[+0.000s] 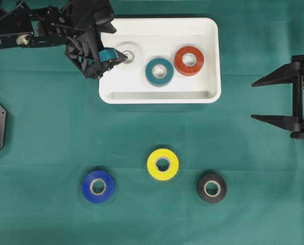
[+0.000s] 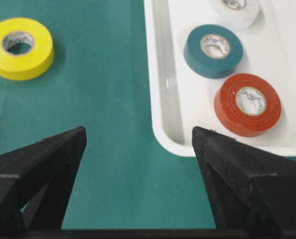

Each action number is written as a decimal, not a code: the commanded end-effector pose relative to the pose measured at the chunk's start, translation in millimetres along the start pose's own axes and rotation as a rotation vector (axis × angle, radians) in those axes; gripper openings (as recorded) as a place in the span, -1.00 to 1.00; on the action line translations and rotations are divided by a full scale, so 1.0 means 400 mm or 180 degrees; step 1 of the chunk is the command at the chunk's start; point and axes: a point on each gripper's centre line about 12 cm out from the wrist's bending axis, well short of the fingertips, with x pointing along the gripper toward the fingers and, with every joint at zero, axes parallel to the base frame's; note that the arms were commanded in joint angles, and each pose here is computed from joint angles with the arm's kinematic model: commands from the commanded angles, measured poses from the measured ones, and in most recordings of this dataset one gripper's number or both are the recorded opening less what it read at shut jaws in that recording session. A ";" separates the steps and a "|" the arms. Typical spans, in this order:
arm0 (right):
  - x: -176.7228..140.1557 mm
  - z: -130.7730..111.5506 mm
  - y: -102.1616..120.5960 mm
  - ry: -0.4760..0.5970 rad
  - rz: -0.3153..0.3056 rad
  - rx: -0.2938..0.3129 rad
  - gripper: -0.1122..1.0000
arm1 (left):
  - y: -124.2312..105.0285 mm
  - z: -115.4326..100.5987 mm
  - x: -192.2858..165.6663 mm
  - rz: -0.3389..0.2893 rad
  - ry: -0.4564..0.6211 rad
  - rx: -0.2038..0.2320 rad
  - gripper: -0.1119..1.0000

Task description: Pick up the tape from a random location and place it into the white case.

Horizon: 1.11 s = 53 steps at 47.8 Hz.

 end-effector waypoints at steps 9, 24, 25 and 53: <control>-0.004 0.033 0.000 -0.0102 0.0000 0.0011 0.73 | -0.103 0.008 -0.035 -0.0280 -0.0131 0.0239 0.93; -0.004 0.033 0.000 -0.0102 0.0000 0.0016 0.73 | -0.259 0.000 -0.069 -0.0721 -0.0270 0.0611 0.93; -0.004 0.033 0.000 -0.0102 0.0000 0.0016 0.73 | -0.262 -0.002 -0.069 -0.0733 -0.0275 0.0620 0.93; -0.012 0.044 -0.003 -0.0072 -0.0029 0.0022 0.73 | -0.248 0.000 -0.147 -0.0764 -0.0503 0.0600 0.93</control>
